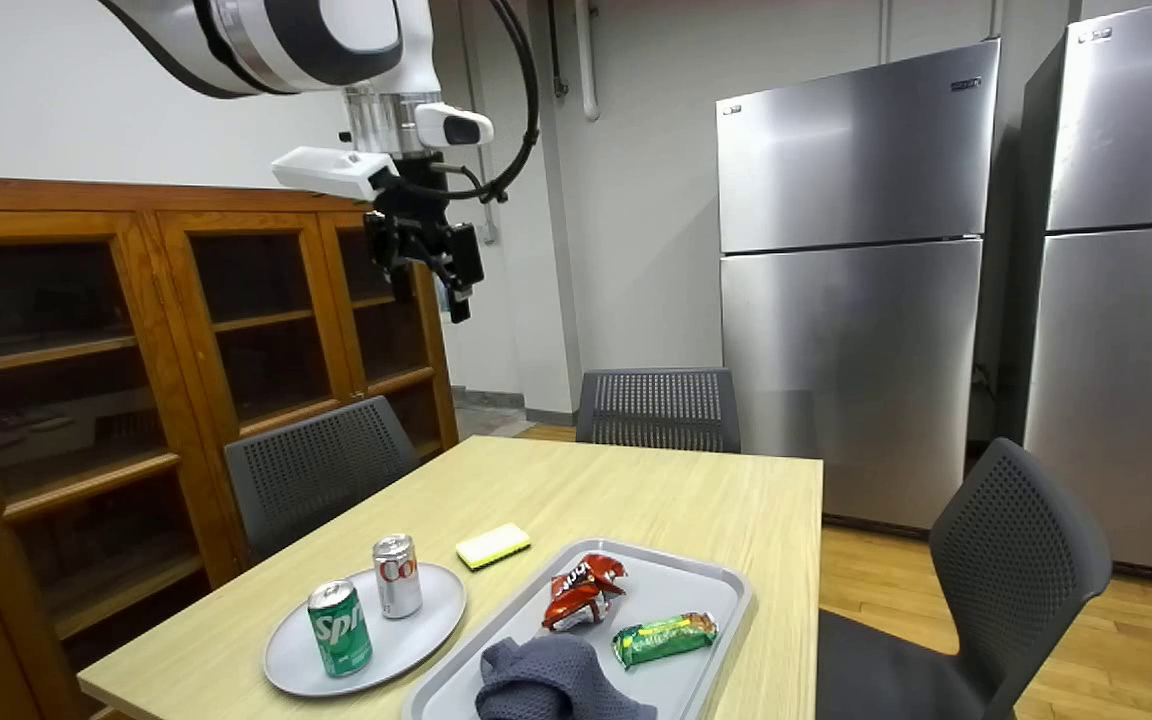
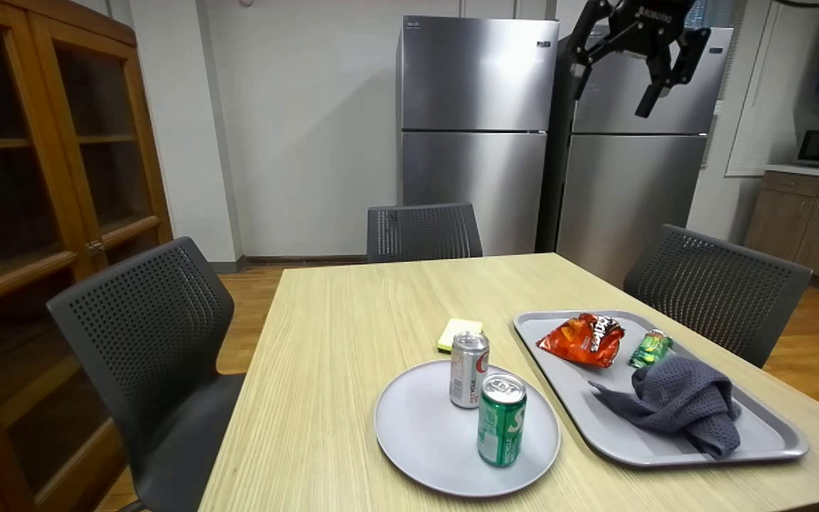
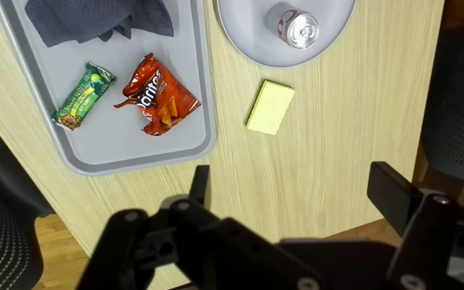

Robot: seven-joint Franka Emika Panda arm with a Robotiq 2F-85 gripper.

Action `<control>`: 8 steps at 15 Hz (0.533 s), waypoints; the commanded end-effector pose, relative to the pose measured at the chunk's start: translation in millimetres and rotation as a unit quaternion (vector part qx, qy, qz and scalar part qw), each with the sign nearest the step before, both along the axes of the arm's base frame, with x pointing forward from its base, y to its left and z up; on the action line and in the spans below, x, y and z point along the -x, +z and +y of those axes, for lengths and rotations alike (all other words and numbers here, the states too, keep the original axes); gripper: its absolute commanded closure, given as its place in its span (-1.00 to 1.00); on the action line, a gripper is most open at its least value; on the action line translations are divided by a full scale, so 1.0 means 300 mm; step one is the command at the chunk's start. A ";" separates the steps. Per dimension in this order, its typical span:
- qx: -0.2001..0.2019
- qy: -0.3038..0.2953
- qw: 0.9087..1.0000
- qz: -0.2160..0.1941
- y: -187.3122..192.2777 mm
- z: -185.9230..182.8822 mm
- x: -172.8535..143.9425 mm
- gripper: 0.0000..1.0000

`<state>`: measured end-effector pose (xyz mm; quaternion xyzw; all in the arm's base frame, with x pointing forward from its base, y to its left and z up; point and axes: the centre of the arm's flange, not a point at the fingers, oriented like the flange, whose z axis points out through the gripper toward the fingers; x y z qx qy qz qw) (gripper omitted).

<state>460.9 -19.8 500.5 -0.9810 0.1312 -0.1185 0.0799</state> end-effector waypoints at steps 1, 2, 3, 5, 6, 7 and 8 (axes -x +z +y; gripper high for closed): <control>0.019 -0.019 1.000 -0.006 -0.092 -0.023 -0.012 -1.00; 0.025 -0.021 0.999 -0.006 -0.124 -0.029 -0.017 -1.00; 0.029 -0.022 0.999 -0.005 -0.151 -0.035 -0.021 -1.00; 0.033 -0.024 0.999 0.012 -0.208 -0.044 -0.026 -1.00; 0.035 -0.024 0.999 0.027 -0.239 -0.048 -0.026 -1.00; 0.036 -0.025 0.998 0.041 -0.264 -0.051 -0.023 -1.00; 0.039 -0.027 0.998 0.051 -0.289 -0.055 -0.017 -1.00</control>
